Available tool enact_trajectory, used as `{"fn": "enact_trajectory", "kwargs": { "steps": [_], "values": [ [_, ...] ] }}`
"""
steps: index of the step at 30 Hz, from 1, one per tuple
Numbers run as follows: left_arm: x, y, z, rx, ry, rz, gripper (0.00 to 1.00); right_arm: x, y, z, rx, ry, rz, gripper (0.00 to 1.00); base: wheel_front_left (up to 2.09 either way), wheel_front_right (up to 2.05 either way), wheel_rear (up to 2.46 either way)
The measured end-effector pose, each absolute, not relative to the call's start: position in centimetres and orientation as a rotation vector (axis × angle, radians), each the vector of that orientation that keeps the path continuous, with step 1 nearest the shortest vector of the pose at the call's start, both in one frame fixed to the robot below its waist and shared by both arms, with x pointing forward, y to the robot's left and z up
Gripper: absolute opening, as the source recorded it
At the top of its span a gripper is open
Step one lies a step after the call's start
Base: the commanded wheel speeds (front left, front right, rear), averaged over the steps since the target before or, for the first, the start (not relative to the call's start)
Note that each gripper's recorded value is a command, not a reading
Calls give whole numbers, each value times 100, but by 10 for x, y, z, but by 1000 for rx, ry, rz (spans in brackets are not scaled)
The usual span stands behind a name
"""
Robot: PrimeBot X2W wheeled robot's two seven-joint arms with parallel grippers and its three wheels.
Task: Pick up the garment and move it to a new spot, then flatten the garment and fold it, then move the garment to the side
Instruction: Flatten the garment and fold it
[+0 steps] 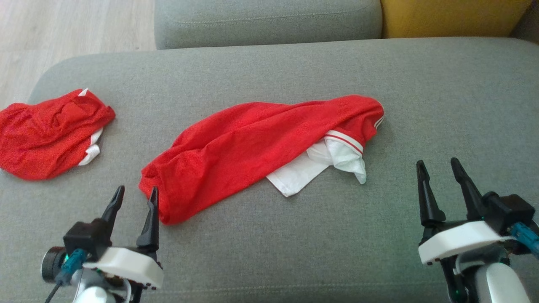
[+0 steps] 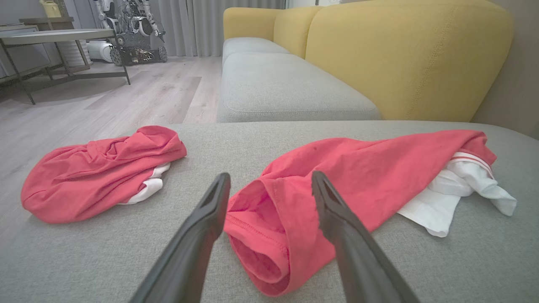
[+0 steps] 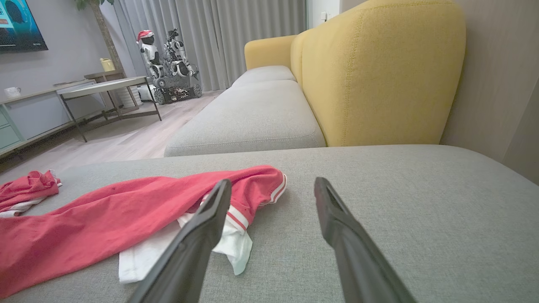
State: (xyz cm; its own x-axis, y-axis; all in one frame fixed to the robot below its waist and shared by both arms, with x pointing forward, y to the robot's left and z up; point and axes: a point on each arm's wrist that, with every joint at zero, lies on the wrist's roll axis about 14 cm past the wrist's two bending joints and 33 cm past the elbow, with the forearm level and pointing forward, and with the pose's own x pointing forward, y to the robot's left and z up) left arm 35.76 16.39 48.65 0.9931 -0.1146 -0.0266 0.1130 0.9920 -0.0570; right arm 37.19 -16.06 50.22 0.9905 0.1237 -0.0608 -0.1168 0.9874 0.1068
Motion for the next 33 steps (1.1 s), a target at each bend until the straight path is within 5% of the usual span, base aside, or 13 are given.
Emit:
{"fn": "enact_trajectory", "kwargs": {
  "steps": [16, 32, 33],
  "values": [
    [358, 166, 480, -64, 53, -108, 100, 376, -158, 501, 111, 69, 129, 100, 0, 0, 0],
    [405, 147, 422, -138, 307, -168, 100, 405, -144, 482, 125, 123, 165, 100, 0, 0, 0],
    [403, 141, 413, -153, 342, -190, 95, 407, -145, 480, 125, 128, 162, 100, 0, 0, 0]
  ]
}}
